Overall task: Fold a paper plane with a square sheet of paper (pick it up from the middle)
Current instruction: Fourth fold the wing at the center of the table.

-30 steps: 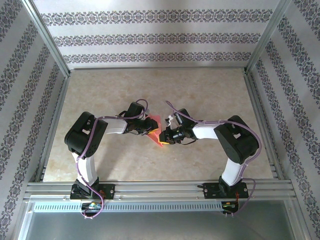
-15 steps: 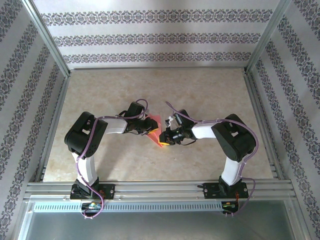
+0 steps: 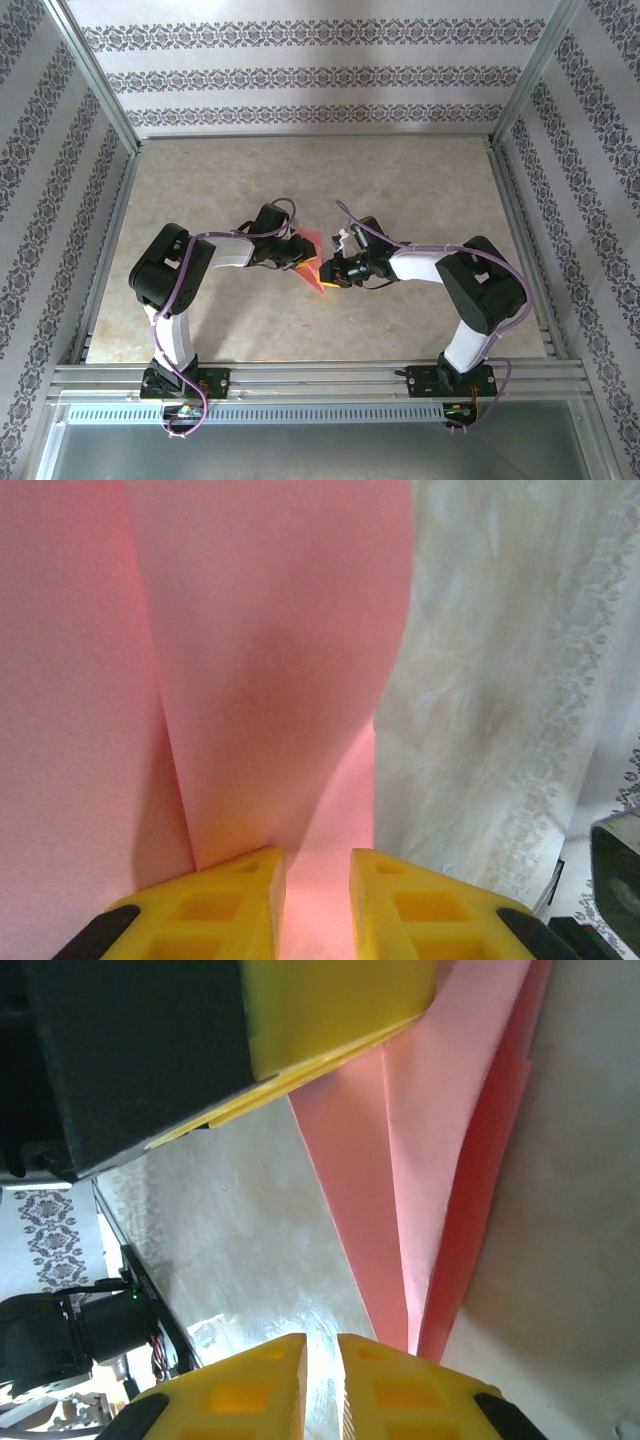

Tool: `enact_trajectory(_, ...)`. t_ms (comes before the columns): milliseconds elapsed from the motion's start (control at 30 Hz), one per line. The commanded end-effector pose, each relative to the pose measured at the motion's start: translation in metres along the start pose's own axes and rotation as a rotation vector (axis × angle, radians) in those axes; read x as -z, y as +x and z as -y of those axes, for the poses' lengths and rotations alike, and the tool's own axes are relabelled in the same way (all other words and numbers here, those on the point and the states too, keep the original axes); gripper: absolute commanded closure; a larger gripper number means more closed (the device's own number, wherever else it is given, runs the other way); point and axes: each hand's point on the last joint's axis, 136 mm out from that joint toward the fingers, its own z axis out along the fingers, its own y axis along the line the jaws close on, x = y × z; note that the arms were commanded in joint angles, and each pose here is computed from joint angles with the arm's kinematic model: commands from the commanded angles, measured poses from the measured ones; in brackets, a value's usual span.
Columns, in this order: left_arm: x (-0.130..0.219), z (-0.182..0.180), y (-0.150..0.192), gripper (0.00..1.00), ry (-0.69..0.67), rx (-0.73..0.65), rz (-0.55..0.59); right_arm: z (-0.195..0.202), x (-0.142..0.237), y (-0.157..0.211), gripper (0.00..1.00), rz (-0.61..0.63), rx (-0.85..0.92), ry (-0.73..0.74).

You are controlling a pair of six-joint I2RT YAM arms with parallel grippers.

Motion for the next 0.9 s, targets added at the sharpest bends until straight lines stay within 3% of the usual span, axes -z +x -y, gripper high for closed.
enact_trajectory(0,-0.008,-0.049,0.015,0.75,-0.153,0.087,-0.03,0.006,-0.003,0.012,0.83,-0.018,-0.02,0.021)
enact_trajectory(867,-0.008,-0.051,0.018,0.75,-0.152,0.095,-0.033,0.02,-0.026,0.022,0.83,-0.08,-0.046,0.056)
